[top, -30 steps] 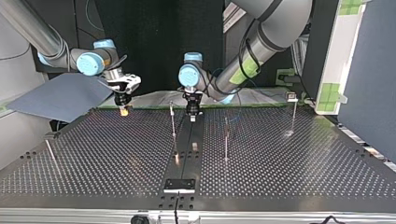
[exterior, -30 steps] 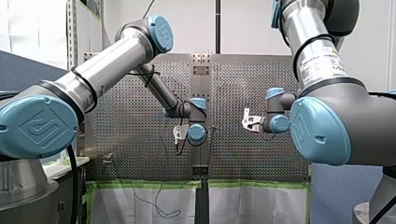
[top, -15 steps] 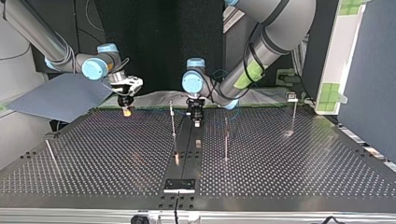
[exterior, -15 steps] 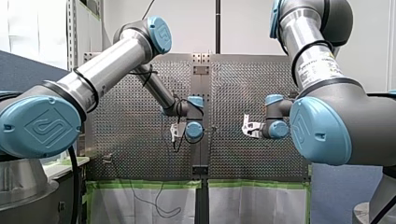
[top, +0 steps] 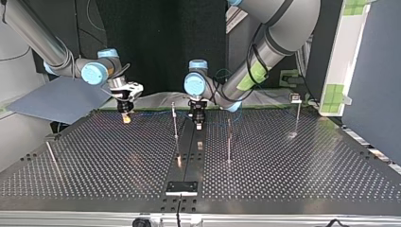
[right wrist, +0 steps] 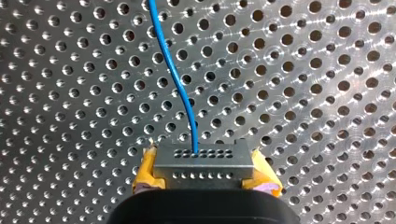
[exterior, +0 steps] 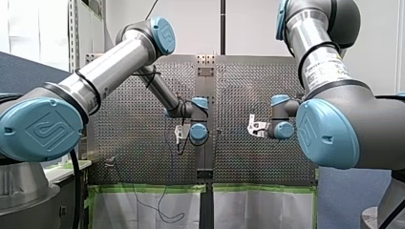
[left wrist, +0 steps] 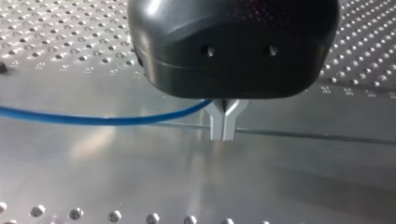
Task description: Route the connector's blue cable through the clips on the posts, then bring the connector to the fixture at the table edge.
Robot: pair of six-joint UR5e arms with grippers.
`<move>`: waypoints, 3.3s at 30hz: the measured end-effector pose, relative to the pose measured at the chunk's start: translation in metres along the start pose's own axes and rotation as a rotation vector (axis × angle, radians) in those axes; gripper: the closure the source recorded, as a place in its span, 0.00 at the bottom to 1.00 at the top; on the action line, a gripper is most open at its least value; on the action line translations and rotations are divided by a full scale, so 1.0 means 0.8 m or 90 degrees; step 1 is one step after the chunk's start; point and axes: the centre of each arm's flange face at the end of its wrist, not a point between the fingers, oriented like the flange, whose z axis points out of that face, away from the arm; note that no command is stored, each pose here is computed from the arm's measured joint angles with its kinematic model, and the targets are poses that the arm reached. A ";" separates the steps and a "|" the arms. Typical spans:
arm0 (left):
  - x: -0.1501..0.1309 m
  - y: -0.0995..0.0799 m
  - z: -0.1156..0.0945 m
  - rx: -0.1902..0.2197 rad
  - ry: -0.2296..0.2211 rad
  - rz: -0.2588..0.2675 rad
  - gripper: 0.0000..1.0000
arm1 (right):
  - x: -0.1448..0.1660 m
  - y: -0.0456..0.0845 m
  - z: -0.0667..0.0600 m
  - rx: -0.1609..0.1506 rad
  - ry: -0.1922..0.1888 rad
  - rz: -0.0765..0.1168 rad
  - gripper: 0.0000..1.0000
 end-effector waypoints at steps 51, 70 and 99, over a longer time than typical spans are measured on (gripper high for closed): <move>0.000 -0.017 -0.006 0.053 0.001 0.024 0.00 | -0.004 -0.002 0.042 0.020 -0.024 -0.002 1.00; 0.010 -0.017 -0.048 0.027 0.085 0.096 0.00 | -0.007 -0.004 0.039 0.019 -0.036 0.001 1.00; -0.026 -0.050 -0.148 0.144 0.087 0.092 0.00 | -0.009 -0.004 0.037 0.018 -0.045 0.003 1.00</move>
